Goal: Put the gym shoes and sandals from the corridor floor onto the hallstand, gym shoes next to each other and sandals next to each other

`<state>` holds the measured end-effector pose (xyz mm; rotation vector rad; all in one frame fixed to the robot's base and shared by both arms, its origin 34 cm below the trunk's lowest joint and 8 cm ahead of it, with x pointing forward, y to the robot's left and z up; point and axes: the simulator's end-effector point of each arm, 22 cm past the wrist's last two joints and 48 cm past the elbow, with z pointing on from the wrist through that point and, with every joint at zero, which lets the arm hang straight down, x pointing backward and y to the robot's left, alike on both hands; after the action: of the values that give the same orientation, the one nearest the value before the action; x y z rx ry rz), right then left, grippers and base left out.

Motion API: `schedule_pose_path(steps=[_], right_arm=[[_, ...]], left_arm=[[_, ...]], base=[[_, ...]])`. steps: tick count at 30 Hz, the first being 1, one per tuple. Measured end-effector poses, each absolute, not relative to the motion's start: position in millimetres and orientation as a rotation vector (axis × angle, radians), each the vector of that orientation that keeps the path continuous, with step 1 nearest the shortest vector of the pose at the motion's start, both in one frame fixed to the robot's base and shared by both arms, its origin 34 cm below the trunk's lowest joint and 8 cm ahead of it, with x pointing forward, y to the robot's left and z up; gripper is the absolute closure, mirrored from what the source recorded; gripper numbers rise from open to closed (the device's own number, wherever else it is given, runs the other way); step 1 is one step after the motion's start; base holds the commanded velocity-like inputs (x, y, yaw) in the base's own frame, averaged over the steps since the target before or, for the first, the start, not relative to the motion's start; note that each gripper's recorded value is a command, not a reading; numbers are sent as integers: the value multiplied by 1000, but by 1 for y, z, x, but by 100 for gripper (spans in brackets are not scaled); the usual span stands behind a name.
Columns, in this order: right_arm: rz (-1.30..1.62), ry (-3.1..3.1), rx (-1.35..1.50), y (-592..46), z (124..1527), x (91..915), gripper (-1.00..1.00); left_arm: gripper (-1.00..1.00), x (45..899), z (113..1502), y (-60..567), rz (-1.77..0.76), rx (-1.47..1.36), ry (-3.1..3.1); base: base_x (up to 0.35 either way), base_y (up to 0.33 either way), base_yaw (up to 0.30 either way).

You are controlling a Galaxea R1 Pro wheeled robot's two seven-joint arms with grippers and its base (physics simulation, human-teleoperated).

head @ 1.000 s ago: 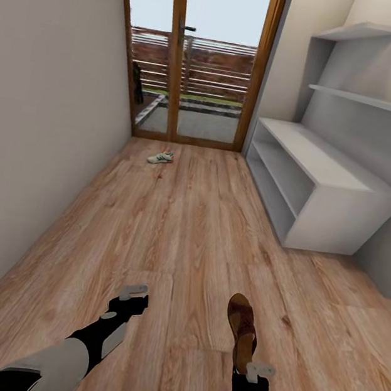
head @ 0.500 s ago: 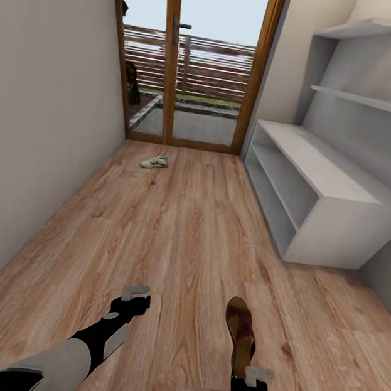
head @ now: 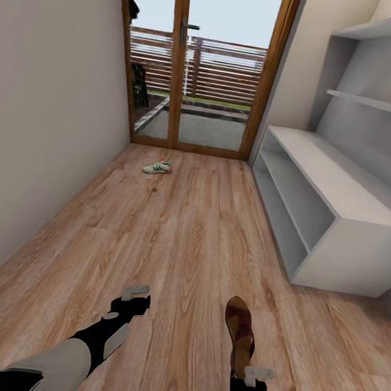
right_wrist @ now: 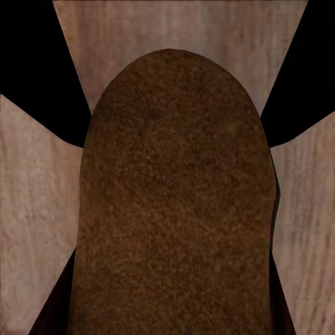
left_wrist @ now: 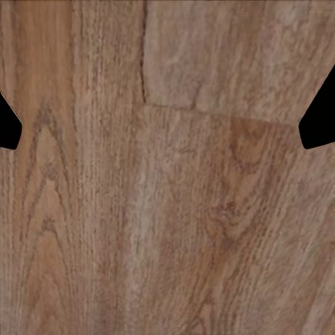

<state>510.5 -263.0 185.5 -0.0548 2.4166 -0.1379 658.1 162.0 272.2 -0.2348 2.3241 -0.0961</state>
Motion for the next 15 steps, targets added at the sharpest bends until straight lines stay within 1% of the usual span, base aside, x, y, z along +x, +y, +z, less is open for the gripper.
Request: schedule_pose_path(steps=[10, 15], right_arm=[[-137, 2413, -55, -263, 187, 512, 100], [-138, 2413, -55, -263, 187, 512, 100]], left_arm=[[-100, 659, 275, 160, -99, -235, 2320], [-100, 659, 275, 160, -100, -235, 2319]], base=[[350, -139, 291], [350, -139, 218]])
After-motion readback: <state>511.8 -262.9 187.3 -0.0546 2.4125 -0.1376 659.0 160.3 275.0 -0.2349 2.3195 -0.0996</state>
